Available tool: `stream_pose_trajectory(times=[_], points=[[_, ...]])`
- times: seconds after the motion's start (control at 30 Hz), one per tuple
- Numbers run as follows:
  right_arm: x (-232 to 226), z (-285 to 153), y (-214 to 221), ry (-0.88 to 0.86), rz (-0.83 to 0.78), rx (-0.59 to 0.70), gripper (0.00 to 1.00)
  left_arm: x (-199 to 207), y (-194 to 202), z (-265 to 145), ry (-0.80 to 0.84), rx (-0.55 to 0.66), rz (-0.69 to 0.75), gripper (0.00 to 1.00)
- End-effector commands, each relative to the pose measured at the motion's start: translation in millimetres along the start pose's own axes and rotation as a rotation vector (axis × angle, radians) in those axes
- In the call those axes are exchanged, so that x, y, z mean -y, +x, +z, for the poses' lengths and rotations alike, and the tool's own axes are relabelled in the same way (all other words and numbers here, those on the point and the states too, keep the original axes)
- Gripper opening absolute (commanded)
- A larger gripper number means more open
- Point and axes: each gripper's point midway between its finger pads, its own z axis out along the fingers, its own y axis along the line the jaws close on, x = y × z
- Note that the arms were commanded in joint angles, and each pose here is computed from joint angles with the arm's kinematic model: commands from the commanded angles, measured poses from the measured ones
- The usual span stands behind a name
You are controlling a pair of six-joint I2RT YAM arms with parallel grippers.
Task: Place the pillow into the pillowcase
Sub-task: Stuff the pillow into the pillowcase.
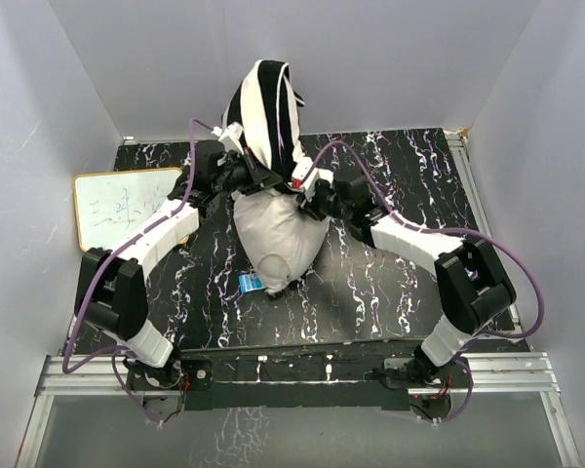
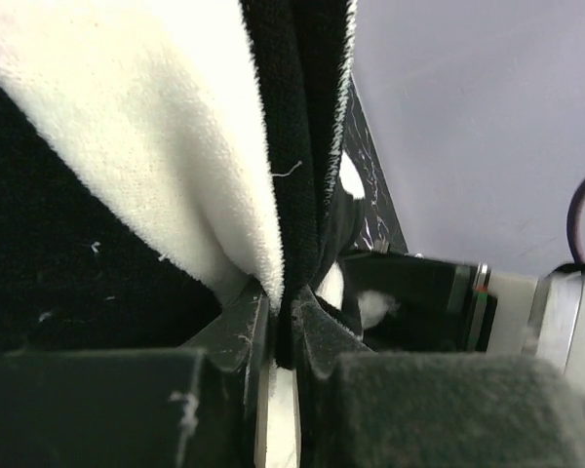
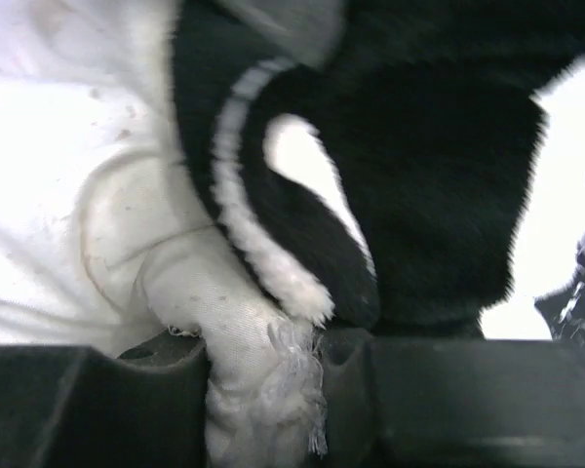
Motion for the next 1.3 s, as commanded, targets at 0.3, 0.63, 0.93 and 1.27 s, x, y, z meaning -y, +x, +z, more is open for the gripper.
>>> stream_pose_trajectory(times=[0.3, 0.63, 0.93, 1.27], points=[[38.0, -115.1, 113.6, -0.295, 0.182, -0.080, 0.64, -10.4, 38.7, -60.8, -0.117, -0.142, 0.248, 0.63], [104.1, -228.3, 117.2, -0.180, 0.225, -0.101, 0.99, -83.2, 80.3, -67.7, -0.229, -0.002, 0.306, 0.68], [105.9, -238.7, 14.8, -0.156, -0.261, 0.109, 0.99, -114.7, 89.0, -18.5, -0.168, -0.042, 0.121, 0.90], [-39.1, -119.1, -31.8, -0.678, -0.518, 0.198, 0.99, -155.0, 117.0, 37.1, -0.189, -0.172, -0.070, 0.87]])
